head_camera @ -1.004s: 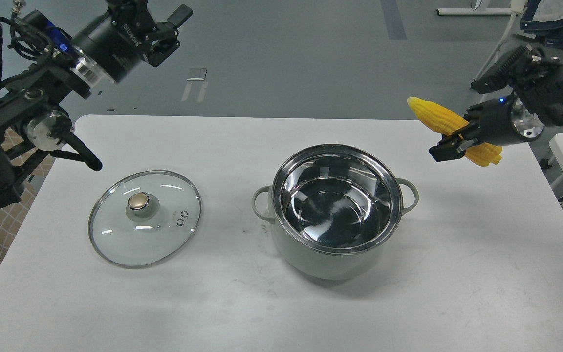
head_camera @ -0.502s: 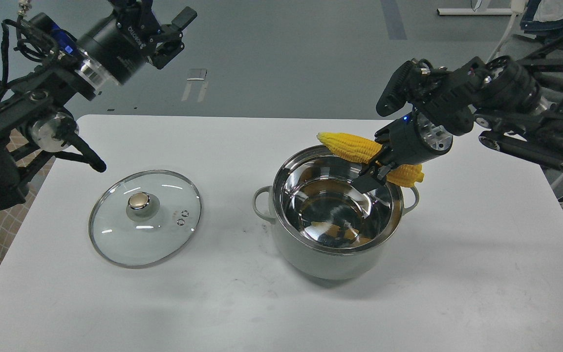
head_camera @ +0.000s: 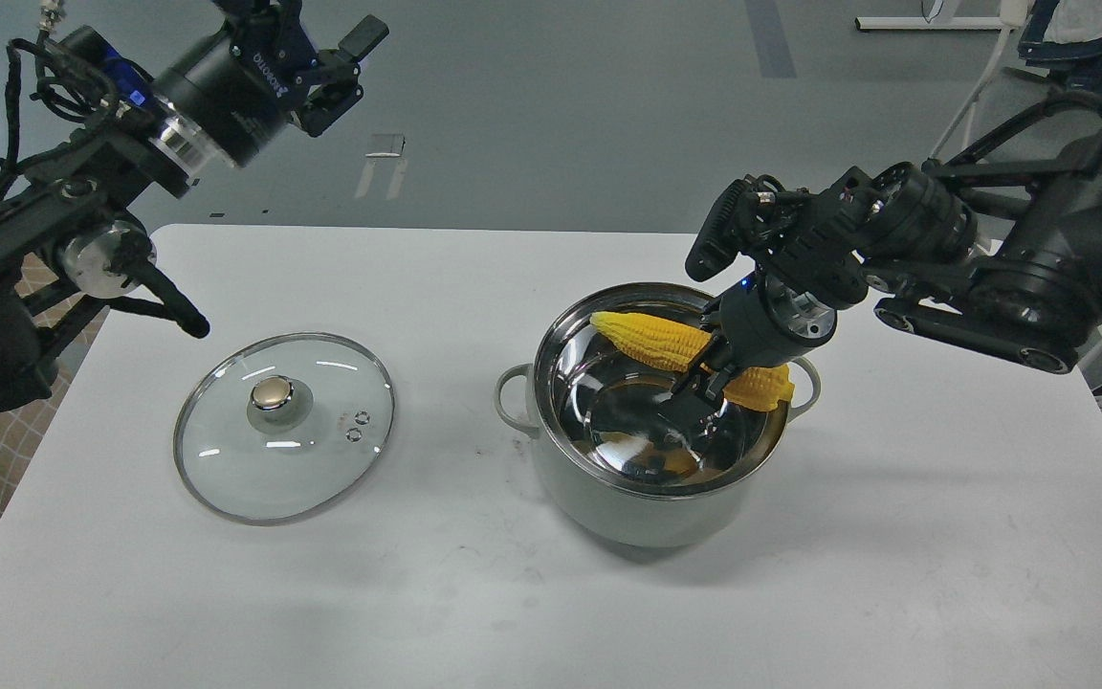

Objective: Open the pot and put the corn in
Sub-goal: 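Lift the corn cob and carry it over the pot, then lower the corn cob into the pot and open the right gripper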

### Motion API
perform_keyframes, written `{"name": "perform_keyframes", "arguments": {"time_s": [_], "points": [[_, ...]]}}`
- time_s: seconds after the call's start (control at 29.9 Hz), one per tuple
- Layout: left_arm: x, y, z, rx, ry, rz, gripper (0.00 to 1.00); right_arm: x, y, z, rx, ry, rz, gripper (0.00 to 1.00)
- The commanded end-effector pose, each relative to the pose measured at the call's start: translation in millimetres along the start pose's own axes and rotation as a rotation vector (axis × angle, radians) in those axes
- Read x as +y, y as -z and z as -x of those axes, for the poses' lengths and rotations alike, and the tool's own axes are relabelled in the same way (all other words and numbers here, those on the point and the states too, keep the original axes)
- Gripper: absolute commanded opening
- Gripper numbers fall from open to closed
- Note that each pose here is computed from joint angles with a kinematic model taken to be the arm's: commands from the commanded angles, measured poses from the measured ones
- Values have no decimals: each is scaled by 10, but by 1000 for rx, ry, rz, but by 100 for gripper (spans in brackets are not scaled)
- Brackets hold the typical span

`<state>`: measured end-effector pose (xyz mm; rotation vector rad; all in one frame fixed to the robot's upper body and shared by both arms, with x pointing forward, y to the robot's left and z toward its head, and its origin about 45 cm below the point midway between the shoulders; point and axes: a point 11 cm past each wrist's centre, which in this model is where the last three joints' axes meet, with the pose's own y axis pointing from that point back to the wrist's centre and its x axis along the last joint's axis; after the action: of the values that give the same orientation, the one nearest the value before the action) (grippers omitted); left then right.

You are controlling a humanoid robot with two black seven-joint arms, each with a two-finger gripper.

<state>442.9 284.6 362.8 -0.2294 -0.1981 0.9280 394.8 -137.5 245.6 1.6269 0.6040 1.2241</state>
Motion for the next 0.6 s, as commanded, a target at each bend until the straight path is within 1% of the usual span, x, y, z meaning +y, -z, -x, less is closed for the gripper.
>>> {"name": "perform_keyframes", "arguments": {"time_s": [0.0, 0.07, 0.13, 0.4, 0.5, 0.54, 0.57], "points": [[4, 6, 0, 1, -1, -1, 95, -9, 5, 5, -1, -1, -3, 39], [4, 6, 0, 1, -1, -1, 95, -11, 11, 1, 0, -4, -5, 42], [4, 6, 0, 1, -1, -1, 95, -18, 25, -13, -5, -9, -11, 47], [4, 6, 0, 1, -1, -1, 95, -57, 80, -57, 1, -12, -26, 58], [4, 6, 0, 1, -1, -1, 95, -56, 86, -66, -6, -17, -30, 73], [4, 6, 0, 1, -1, -1, 95, -52, 84, -65, -12, -20, -32, 89], [4, 6, 0, 1, -1, -1, 95, -48, 85, -71, -16, -21, -33, 99]]}}
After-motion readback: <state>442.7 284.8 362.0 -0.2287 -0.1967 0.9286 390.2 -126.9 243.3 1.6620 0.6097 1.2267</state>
